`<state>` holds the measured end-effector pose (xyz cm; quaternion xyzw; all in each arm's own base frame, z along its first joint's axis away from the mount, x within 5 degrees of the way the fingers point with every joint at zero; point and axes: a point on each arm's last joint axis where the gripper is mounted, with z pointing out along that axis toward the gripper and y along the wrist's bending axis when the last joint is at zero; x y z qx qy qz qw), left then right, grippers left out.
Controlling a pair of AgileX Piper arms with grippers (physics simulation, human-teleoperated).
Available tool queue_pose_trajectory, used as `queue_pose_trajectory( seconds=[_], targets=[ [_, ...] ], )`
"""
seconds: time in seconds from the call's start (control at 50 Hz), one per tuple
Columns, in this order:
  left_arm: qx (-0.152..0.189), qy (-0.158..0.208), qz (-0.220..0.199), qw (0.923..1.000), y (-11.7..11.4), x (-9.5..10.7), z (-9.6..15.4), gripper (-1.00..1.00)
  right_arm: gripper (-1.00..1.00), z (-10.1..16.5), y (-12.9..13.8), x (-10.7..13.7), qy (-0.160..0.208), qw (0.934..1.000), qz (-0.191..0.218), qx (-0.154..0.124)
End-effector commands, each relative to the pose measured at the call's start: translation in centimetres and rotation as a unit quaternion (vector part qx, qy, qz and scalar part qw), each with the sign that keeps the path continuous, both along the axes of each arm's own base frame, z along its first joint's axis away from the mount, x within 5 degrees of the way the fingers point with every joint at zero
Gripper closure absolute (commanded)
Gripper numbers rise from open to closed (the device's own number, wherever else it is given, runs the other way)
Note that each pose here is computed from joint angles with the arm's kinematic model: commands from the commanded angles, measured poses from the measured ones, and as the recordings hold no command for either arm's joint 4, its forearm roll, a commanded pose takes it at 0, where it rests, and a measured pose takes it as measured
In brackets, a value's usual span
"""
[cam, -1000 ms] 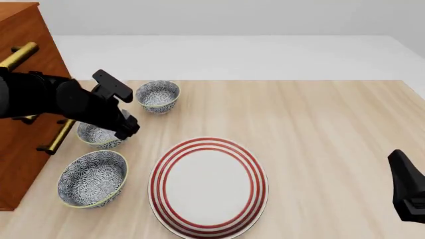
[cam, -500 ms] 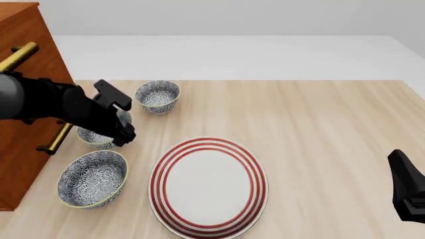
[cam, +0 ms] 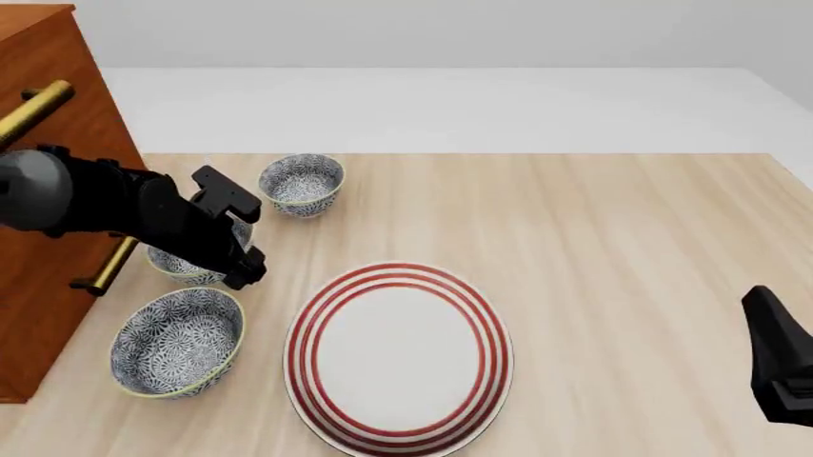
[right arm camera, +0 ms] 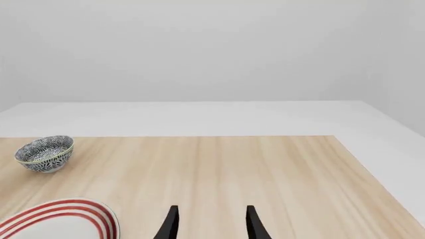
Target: Pick up the bowl and put it in the middle on the plate.
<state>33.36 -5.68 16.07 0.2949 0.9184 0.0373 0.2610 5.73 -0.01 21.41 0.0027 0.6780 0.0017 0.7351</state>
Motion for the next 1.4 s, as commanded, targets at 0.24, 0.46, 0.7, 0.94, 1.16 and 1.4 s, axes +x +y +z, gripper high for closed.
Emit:
queue_pose_trajectory(
  seconds=[0.24,0.46,0.7,0.94,1.16,1.4],
  targets=[
    [0.001,0.004,0.003,1.0000,0.2,0.3,-0.4,-1.00,-1.00,0.0,0.0,0.0,0.000,1.0000,0.000,0.000],
    [0.005,-0.037,-0.013,0.9992,0.2,0.5,2.9,1.00,-1.00,0.0,0.0,0.0,0.000,1.0000,0.000,0.000],
    [0.005,-0.060,-0.032,0.9977,-0.7,-0.1,5.4,1.00,-1.00,0.0,0.0,0.0,0.000,1.0000,0.000,0.000],
    [-0.001,-0.079,-0.053,0.9955,-1.8,-1.6,8.0,1.00,-1.00,0.0,0.0,0.0,0.000,1.0000,0.000,0.000],
    [-0.018,-0.110,-0.104,0.9883,-5.0,-4.0,11.8,1.00,-1.00,0.0,0.0,0.0,0.000,1.0000,0.000,0.000],
    [-0.048,-0.110,-0.159,0.9799,-9.4,-6.6,14.2,1.00,-1.00,0.0,0.0,0.0,0.000,1.0000,0.000,0.000]
  ],
)
